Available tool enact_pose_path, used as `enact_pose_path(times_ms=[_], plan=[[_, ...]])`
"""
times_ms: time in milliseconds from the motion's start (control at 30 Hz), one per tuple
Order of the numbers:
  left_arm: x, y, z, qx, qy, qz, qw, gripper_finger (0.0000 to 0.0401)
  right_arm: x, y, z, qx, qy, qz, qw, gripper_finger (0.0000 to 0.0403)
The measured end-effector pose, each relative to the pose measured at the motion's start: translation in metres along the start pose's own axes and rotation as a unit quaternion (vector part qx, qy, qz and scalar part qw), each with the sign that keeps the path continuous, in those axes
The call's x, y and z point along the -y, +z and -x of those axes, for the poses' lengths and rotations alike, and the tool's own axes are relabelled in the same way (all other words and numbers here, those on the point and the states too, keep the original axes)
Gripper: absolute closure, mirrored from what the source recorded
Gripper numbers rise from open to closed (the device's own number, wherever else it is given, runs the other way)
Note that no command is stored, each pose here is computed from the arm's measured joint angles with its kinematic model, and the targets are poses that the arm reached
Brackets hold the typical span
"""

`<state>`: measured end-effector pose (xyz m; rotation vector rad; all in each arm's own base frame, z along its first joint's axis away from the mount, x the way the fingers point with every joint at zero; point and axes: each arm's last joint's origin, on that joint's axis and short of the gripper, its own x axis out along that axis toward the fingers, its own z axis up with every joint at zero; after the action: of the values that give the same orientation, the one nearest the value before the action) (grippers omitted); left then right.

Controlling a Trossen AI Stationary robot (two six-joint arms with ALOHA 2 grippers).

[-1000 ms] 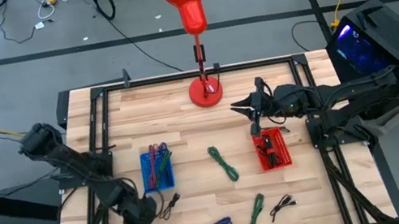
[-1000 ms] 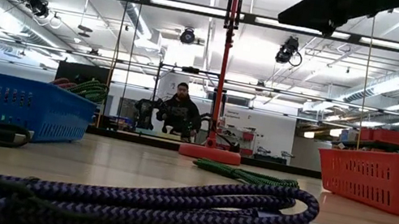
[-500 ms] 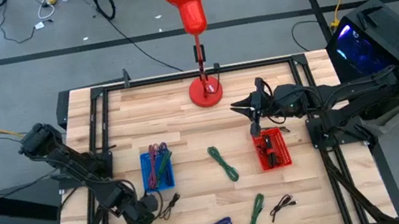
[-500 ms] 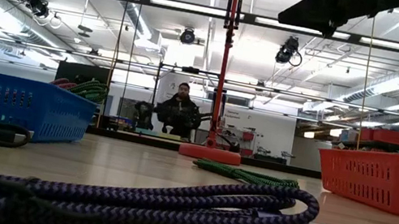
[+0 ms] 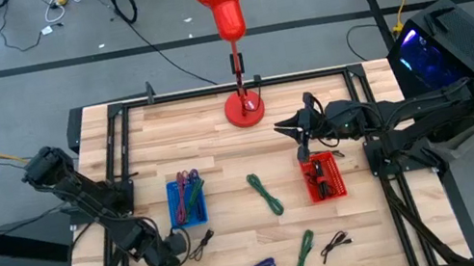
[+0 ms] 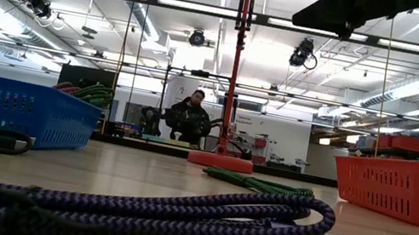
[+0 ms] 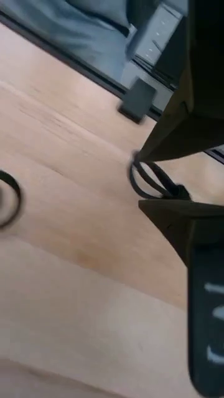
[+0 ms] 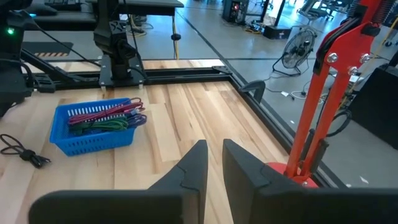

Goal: Pick & Place USB Port
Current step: Put the black charger cable into the red bin

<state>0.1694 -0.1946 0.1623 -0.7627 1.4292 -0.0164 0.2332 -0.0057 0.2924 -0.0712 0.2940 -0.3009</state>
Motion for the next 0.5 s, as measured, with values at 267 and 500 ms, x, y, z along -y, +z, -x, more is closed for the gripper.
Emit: enact_pose_path(times_ms=[267,500], plan=[[-0.003,-0.001,-0.015,-0.025,0.020,-0.011,0.999,0.0252,0.000,-0.001,0.000,-0.005,0.000,-0.006,1.000,0.0352],[-0.006,-0.001,-0.030,-0.076,0.034,-0.016,0.996,0.0252,0.000,-0.001,0.000,-0.004,0.000,-0.006,1.000,0.0352]])
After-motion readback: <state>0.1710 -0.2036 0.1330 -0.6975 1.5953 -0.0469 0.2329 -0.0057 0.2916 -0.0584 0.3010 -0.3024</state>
